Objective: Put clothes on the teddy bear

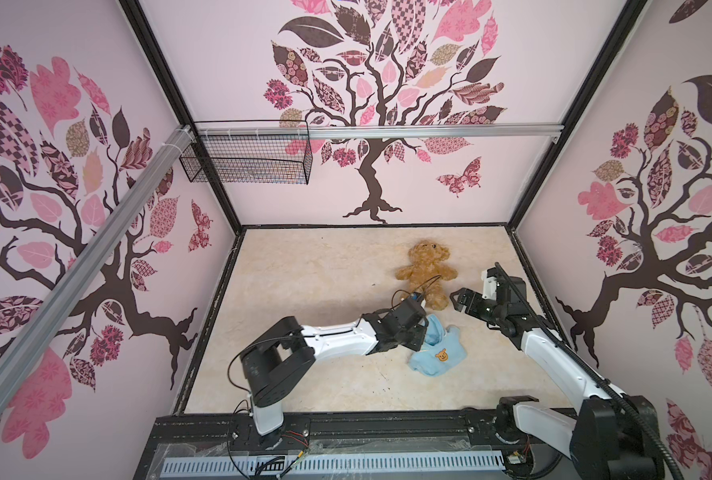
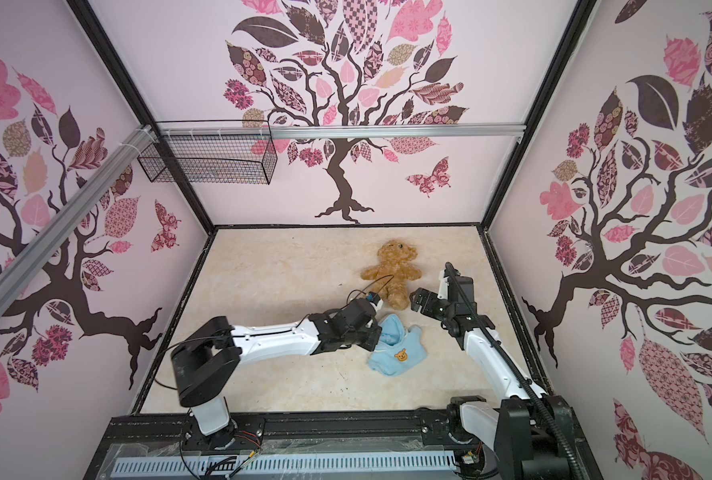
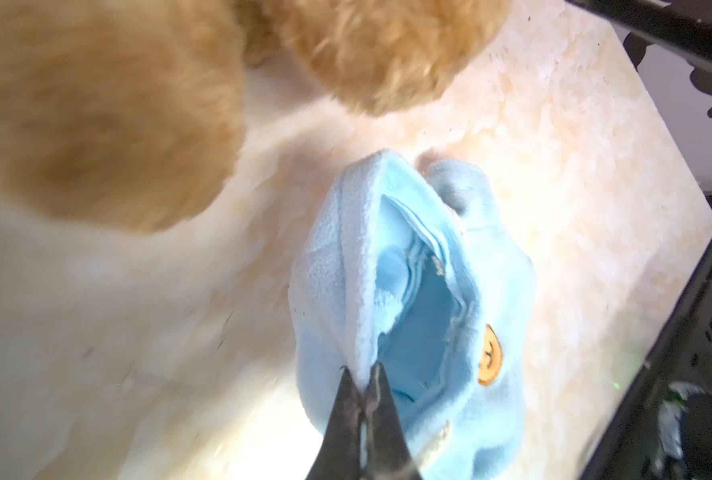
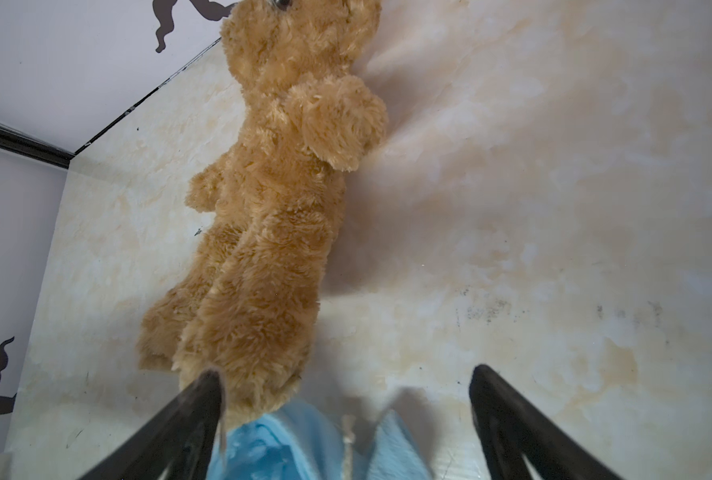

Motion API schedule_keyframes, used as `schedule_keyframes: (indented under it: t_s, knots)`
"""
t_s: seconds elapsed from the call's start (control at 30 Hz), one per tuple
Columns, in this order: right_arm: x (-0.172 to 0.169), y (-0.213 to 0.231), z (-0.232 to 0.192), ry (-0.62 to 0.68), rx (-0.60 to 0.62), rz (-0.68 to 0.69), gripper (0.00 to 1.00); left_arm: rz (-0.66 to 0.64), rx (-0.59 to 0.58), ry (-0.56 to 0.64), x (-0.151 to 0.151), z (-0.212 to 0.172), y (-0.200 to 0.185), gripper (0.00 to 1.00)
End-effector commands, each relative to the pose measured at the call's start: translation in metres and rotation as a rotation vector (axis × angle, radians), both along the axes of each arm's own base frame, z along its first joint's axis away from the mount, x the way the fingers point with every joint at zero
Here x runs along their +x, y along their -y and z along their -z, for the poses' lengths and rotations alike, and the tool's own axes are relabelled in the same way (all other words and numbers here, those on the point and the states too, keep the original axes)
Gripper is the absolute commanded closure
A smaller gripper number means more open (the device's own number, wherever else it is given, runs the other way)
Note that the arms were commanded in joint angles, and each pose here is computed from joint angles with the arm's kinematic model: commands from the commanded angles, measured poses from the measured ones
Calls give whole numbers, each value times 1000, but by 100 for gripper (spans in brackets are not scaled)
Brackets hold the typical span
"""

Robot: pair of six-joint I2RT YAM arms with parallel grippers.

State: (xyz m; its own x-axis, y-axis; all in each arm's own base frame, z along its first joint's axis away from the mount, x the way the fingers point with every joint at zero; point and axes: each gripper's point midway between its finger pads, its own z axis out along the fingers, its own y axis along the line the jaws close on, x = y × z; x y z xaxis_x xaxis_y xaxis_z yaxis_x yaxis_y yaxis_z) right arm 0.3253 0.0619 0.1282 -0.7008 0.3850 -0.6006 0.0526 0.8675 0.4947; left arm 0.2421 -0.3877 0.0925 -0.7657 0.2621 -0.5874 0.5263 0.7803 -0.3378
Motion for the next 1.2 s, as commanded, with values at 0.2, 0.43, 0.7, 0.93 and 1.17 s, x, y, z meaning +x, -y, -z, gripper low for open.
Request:
schedule_keyframes:
  t_s: [0.2, 0.43, 0.7, 0.93, 1.17]
  knots:
    - [-3, -57, -22, 69, 102, -198, 6, -382, 33, 27, 47, -12, -174, 100]
    - [-9, -84, -14, 32, 149, -268, 8, -583, -61, -57, 88, -8, -229, 78]
    - [-23, -101, -12, 20, 126, -349, 9, -658, 94, 121, 81, -53, -270, 20]
    - [-24, -106, -18, 46, 136, -378, 9, -339, 258, 167, 40, -51, -212, 20]
    - [-24, -105, -36, 80, 125, -383, 9, -170, 525, 176, 26, -9, -185, 18]
